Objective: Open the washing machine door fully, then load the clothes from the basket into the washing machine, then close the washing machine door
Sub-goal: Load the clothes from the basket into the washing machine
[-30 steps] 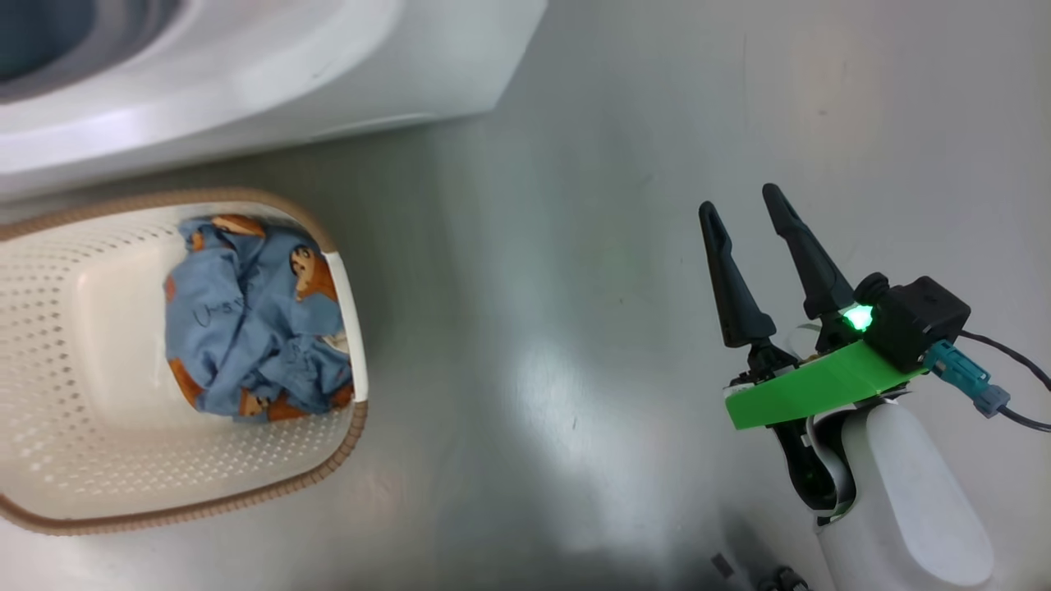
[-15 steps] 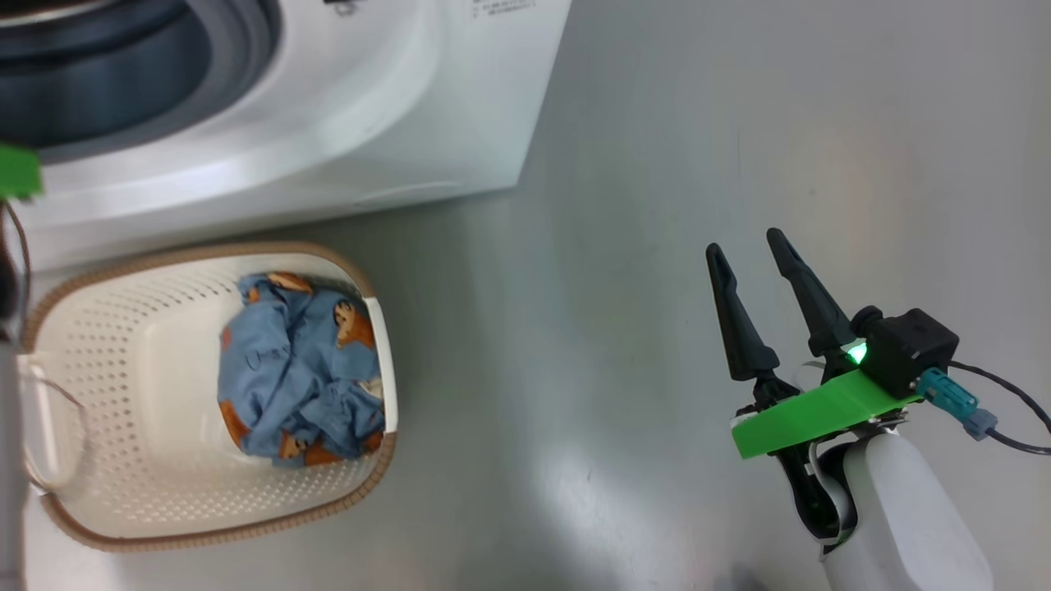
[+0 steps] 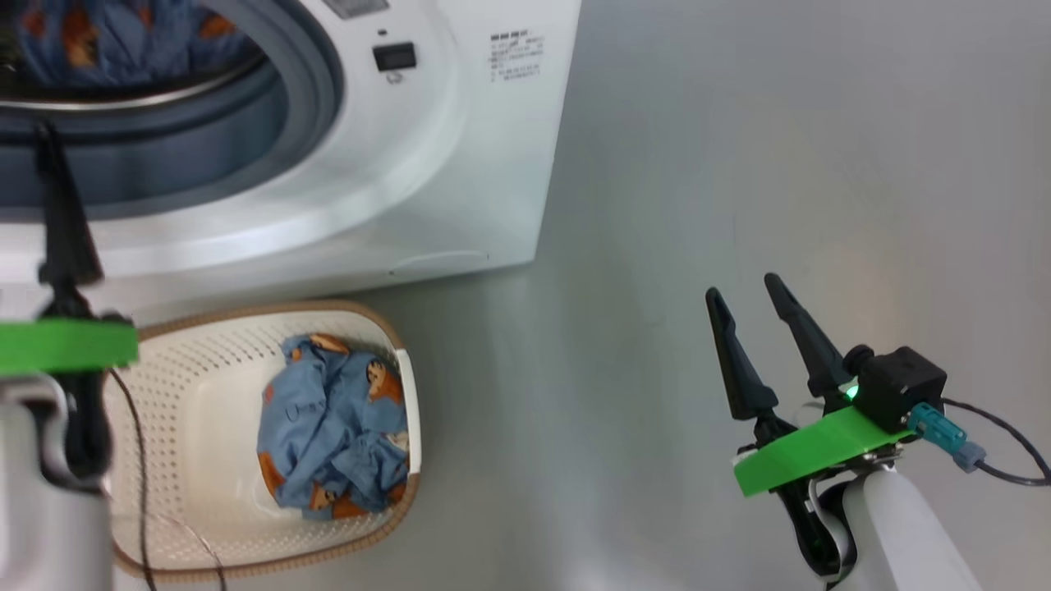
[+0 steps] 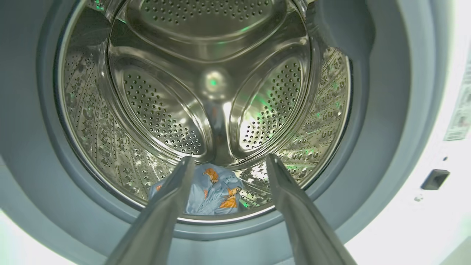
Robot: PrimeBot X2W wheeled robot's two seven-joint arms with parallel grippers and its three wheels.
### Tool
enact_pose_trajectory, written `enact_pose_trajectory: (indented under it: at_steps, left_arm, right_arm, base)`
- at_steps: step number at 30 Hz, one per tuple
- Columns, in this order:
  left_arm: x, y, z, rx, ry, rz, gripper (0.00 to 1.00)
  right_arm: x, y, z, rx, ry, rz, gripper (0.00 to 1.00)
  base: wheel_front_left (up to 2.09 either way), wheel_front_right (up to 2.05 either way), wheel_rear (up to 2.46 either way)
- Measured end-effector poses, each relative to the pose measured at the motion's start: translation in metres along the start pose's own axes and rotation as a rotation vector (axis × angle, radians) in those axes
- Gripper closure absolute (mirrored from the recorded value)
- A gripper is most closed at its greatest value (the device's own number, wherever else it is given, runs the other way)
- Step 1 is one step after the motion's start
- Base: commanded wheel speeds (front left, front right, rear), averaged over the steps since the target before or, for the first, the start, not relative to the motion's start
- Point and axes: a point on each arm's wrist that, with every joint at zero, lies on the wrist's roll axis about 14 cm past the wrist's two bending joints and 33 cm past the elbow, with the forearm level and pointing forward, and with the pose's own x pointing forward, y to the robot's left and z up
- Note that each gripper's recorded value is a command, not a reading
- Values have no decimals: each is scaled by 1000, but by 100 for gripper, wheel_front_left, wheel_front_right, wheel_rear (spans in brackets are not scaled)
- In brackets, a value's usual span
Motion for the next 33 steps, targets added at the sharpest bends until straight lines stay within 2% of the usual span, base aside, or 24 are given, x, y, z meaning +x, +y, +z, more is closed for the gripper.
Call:
enact_pose_trajectory:
  at_steps: [2,9,22,33]
  left_arm:
    - [-11,-1,5,-16,-11,14,0]
    - [-55,-6,6,35,17,28,0]
    - [-144,8,10,87,67,139,0]
    - [-186,11,21,122,68,178,0]
  right_arm:
    - [-5,2,4,-1,-7,2,0]
    - [-13,12,26,-33,-55,26,0]
    - [-48,20,46,-42,-95,31,0]
    - [-67,31,61,-56,-136,50,0]
  base:
    - [0,0,0]
    - [0,0,0]
    - [0,0,0]
    - [0,0,0]
